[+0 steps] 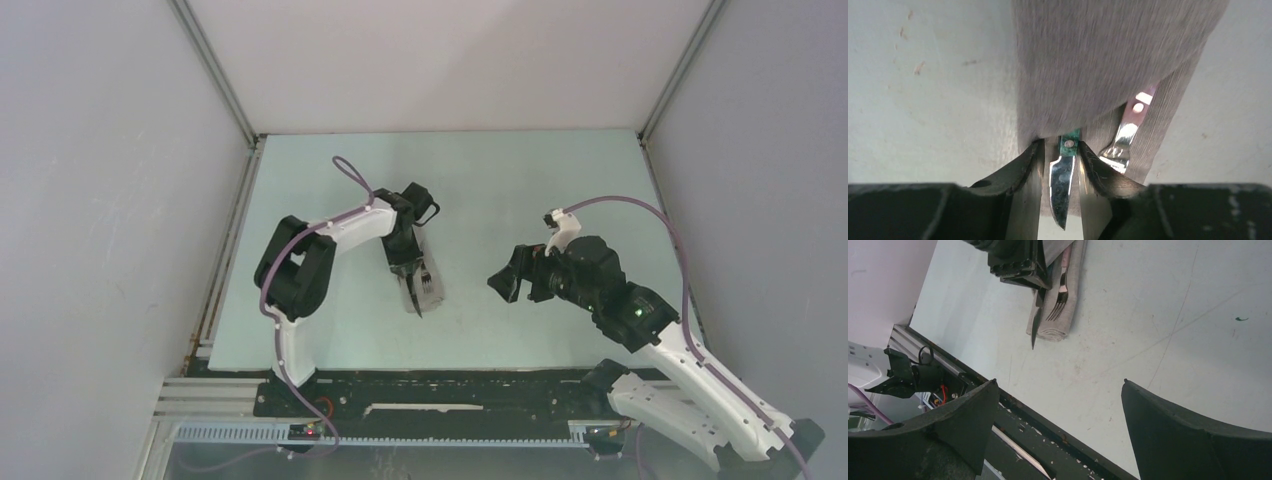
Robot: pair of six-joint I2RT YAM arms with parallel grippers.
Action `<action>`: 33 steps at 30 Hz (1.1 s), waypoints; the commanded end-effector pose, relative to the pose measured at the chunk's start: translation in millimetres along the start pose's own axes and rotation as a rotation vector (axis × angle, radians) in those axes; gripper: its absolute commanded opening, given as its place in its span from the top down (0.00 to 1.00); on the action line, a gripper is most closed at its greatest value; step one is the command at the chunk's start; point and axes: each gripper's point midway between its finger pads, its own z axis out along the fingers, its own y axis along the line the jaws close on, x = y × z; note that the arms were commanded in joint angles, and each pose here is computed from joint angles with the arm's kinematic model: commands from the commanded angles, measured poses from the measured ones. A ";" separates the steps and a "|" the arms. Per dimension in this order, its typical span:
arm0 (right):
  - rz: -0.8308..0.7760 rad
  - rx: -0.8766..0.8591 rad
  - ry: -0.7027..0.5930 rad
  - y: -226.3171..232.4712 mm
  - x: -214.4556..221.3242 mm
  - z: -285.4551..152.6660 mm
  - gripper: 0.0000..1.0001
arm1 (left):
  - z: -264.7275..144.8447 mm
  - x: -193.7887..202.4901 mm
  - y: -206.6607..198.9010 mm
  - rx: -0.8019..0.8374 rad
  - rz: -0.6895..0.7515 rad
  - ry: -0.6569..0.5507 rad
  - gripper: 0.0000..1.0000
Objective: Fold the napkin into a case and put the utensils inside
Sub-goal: Insert the knife into the folded napkin.
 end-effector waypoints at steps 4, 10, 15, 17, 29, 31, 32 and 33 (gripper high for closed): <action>-0.006 -0.045 -0.049 13.5 -19.1 -5.5 0.00 | -22.3 18.5 -9.1 0.069 -0.023 -0.038 0.62; -0.005 -0.041 -0.045 12.4 -17.9 -6.0 0.00 | -28.9 19.0 -13.7 0.090 -0.036 -0.057 0.53; -0.006 -0.038 -0.050 11.7 -18.5 -7.4 0.00 | -32.6 31.6 -10.6 0.090 -0.037 -0.054 0.55; -0.002 -0.044 -0.049 13.1 -18.5 -7.0 0.00 | -31.7 34.9 -11.1 0.089 -0.033 -0.048 0.58; -0.003 -0.044 -0.055 12.9 -19.0 -9.4 0.00 | -17.9 43.2 -8.5 0.052 -0.006 -0.031 0.63; -0.003 -0.044 -0.052 13.0 -18.8 -8.6 0.00 | -15.8 43.9 -7.4 0.043 0.001 -0.027 0.63; -0.004 -0.045 -0.053 13.1 -19.0 -8.6 0.00 | -14.7 44.2 -6.7 0.039 0.004 -0.024 0.62; -0.004 -0.045 -0.055 13.4 -19.5 -8.8 0.00 | -13.5 45.1 -6.8 0.037 0.008 -0.020 0.62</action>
